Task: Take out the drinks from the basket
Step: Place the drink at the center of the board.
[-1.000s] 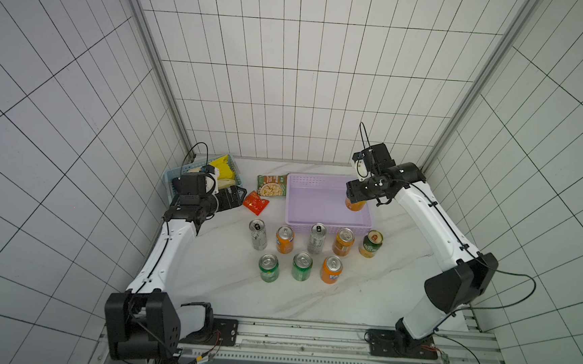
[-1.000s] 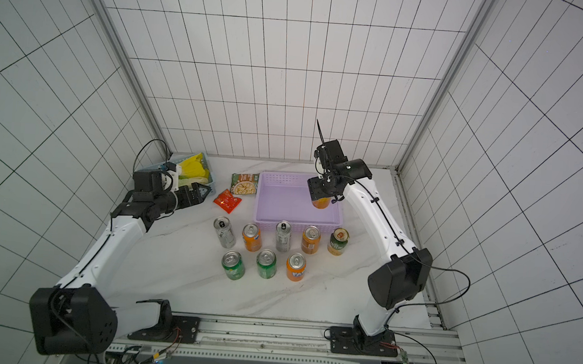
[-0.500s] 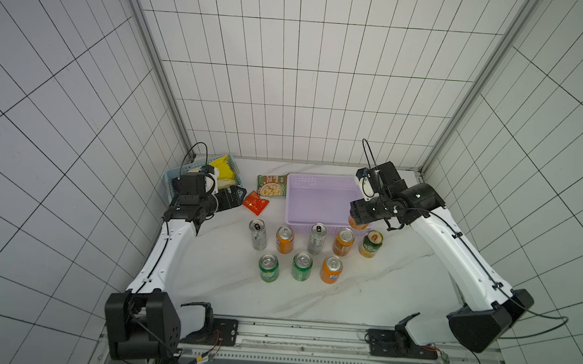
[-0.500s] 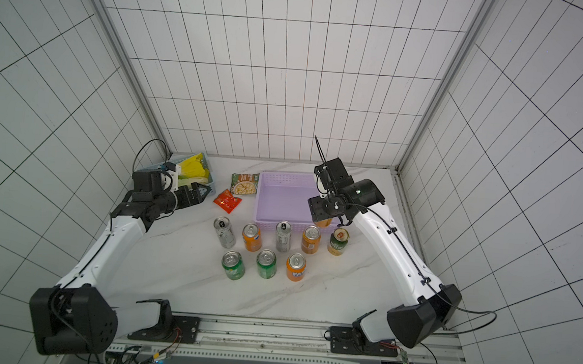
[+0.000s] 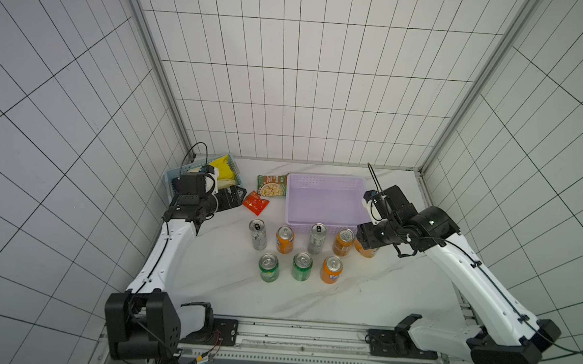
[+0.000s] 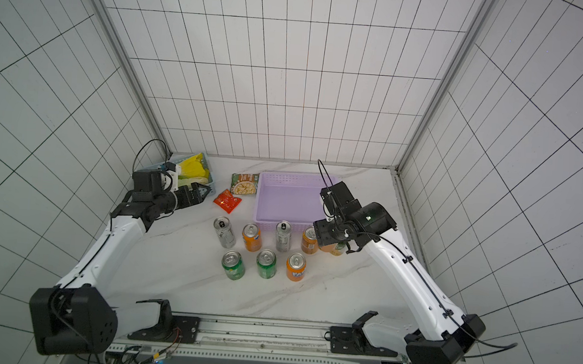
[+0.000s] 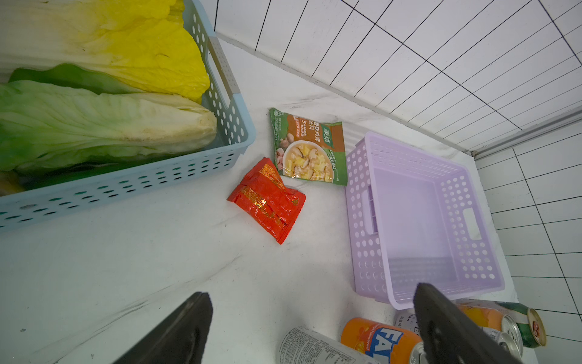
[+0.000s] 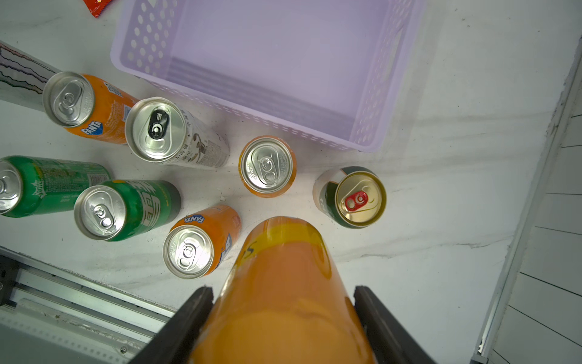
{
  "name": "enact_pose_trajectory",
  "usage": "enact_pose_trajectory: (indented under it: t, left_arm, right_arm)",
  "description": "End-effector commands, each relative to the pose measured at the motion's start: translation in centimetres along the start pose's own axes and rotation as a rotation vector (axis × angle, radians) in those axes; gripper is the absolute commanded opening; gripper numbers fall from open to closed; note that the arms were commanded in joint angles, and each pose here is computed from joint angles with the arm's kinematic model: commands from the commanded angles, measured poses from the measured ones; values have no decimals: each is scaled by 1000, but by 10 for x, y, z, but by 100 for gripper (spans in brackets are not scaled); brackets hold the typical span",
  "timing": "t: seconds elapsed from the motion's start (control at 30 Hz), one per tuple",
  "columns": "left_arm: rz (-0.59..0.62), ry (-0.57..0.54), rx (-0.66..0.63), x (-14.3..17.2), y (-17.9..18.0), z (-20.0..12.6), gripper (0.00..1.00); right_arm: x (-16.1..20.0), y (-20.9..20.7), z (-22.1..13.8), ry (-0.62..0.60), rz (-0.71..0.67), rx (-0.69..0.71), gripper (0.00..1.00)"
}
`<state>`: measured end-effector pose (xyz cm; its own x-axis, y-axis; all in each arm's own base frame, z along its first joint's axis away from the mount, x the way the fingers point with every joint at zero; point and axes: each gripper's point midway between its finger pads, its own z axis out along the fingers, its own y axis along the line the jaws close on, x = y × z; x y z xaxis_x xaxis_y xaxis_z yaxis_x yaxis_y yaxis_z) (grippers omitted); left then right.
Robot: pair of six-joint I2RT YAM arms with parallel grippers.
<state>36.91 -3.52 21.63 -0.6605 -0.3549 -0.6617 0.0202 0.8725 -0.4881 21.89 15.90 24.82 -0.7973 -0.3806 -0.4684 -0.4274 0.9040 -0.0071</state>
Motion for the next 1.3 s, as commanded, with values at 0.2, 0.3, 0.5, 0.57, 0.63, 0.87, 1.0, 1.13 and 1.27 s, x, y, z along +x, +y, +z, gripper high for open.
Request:
enact_pose_trajectory:
  t: [0.2,0.3,0.5,0.57,0.63,0.87,1.0,1.13,1.27]
  left_arm:
    - [11,-25,5,-9,-2,-3,98]
    - [12,-25,5,-9,-2,-3,98]
    - [14,-25,3,-9,-2,-3,98]
    - [15,-25,3,-9,-2,-3,98]
    - [14,-25,2,-9,-2,-3,98]
    - [13,-22,2,-8,-2,-3,98]
    - [13,-24,1,-9,-2,-3,98]
    - [14,-25,1,-9,-2,-3,98]
    - [15,-24,0,-9,-2,-3,98]
  right_arm:
    - [28,1,7,-5,78,-24,67]
    - [37,2,18,4,94,-31,67]
    - [55,3,44,22,130,-33,67]
    - [60,3,51,31,138,-32,67]
    - [66,2,59,41,149,-24,67]
    - [77,2,80,37,180,-22,67]
    - [82,2,91,42,188,-21,67]
    - [86,1,98,45,192,-10,67]
    - [89,-1,105,41,196,3,67]
